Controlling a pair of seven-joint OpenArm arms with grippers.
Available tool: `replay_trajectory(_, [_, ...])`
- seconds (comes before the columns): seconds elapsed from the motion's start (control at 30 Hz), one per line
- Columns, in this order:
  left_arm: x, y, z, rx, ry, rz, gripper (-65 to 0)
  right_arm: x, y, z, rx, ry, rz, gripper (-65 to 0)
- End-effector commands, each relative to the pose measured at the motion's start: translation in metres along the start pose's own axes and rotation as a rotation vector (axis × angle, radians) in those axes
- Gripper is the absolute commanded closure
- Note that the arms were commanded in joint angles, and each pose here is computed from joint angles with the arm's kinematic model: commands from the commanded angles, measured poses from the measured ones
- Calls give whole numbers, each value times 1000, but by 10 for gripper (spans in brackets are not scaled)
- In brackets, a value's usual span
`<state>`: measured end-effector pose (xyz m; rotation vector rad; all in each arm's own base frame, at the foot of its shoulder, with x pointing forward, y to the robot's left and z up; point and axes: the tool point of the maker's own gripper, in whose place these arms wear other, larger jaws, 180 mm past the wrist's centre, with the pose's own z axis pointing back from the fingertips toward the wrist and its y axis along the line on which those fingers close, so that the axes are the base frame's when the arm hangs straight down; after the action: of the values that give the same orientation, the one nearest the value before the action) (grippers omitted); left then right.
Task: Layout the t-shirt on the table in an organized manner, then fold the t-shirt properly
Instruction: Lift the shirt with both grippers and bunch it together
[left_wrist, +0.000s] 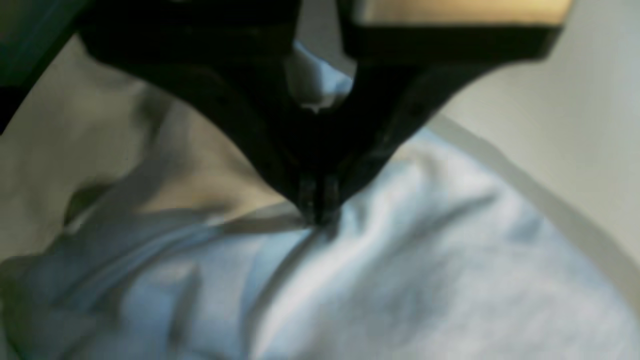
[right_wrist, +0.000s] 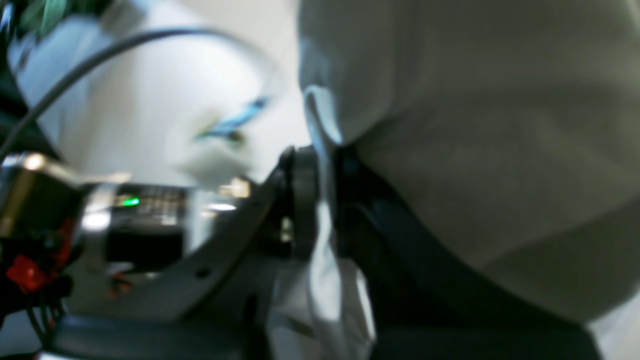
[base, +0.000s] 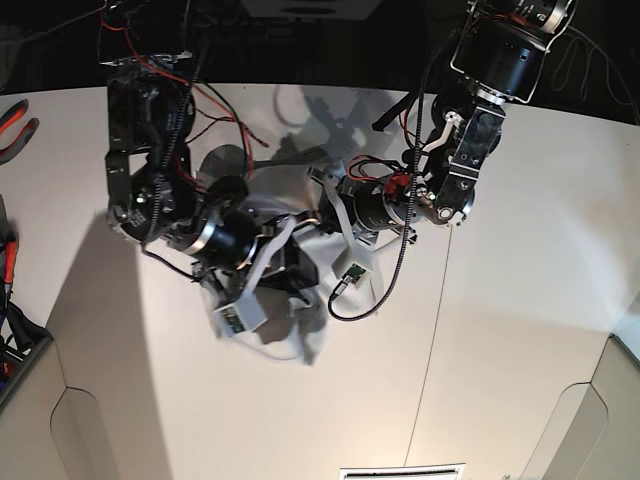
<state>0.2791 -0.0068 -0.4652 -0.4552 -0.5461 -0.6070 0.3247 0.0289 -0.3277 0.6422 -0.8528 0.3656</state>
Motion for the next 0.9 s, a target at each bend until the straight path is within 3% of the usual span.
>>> replay_trajectory(0.0, [3,-8,1,-32,9,-30,0,18,6,-2,2,-51,3,0])
replay_trajectory(0.17, [28,-1,16,-16,-73,-26,0,11,-2,-9,-101,-12,22,0])
replay_trajectory(0.43, [75,21,54,2,-257,71,0,8,-11,-8,-152,4,24,0])
replay_trajectory(0.57, [86,35,71,44,-295,78,0,5,-11,-9,-151,13,20,0])
replay_trajectory(0.87, [86,56,84,94,-314,118,0,-57,3,-38,-119,209,11,0])
